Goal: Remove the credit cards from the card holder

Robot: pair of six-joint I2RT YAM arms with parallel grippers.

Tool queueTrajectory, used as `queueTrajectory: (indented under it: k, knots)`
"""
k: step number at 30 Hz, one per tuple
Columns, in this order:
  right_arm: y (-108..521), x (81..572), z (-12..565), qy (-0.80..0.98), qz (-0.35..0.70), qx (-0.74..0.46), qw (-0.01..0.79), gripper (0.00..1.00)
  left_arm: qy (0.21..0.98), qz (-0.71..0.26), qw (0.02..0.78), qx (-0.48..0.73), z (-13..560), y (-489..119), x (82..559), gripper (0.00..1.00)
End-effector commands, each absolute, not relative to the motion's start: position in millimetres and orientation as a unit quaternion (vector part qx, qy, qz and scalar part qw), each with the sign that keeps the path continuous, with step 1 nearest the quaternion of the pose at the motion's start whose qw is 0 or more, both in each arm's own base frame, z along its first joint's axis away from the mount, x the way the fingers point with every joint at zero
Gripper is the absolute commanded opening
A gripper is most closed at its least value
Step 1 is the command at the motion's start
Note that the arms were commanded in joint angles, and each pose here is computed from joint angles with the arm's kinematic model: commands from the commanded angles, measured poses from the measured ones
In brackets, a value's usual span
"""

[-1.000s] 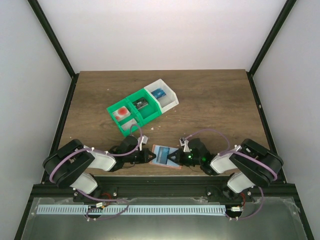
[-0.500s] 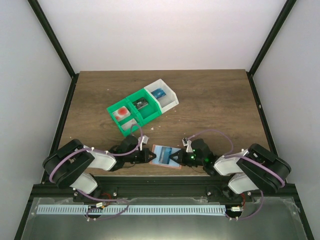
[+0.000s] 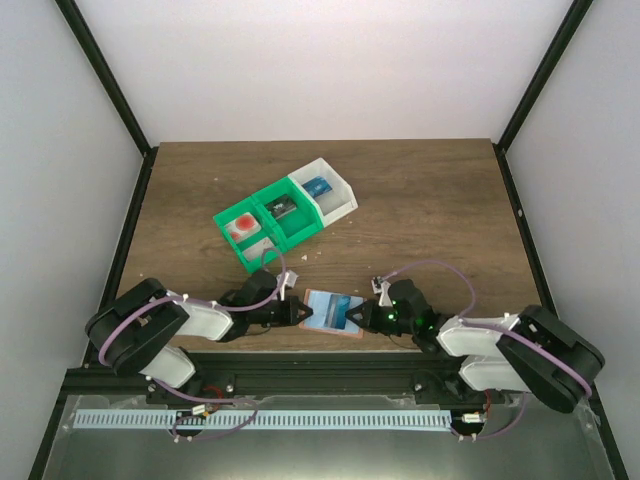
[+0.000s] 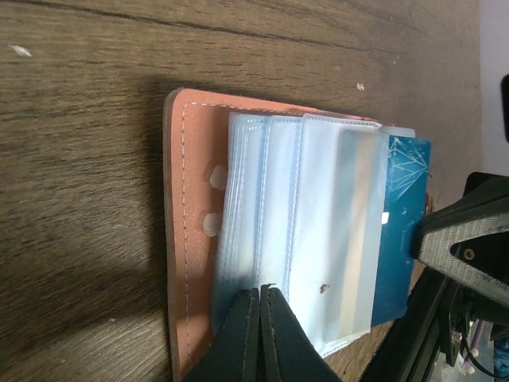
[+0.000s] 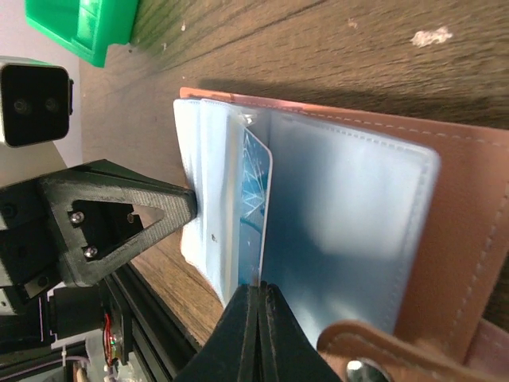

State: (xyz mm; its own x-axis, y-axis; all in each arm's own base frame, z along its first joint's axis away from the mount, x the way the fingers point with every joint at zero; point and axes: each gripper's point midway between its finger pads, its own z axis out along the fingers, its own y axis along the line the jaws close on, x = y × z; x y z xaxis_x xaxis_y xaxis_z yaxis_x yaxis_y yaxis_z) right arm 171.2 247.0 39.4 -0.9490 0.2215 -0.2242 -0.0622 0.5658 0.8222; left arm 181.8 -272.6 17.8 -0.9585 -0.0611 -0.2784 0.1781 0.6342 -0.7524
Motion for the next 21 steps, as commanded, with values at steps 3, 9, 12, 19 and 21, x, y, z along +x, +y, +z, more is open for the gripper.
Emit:
queueTrajectory:
  k: [3,9,12,19,21]
  knots:
    - [225,181,40,0.886,0.413,0.051,0.202,0.01,0.930,-0.355,0.092,0.017,-16,-250,164,0.00]
    - [215,182,61,0.887,0.398,0.039,0.233,0.01,0.918,-0.367,0.145,0.044,28,-268,190,0.32]
    - [209,185,76,0.880,0.397,0.039,0.257,0.00,0.903,-0.375,0.194,0.076,61,-278,205,0.49]
    - [214,200,138,0.836,0.400,-0.056,0.372,0.01,0.871,-0.422,0.224,0.116,132,-305,216,0.51]
    - [215,208,153,0.821,0.384,-0.090,0.414,0.00,0.863,-0.442,0.222,0.105,152,-307,214,0.56]
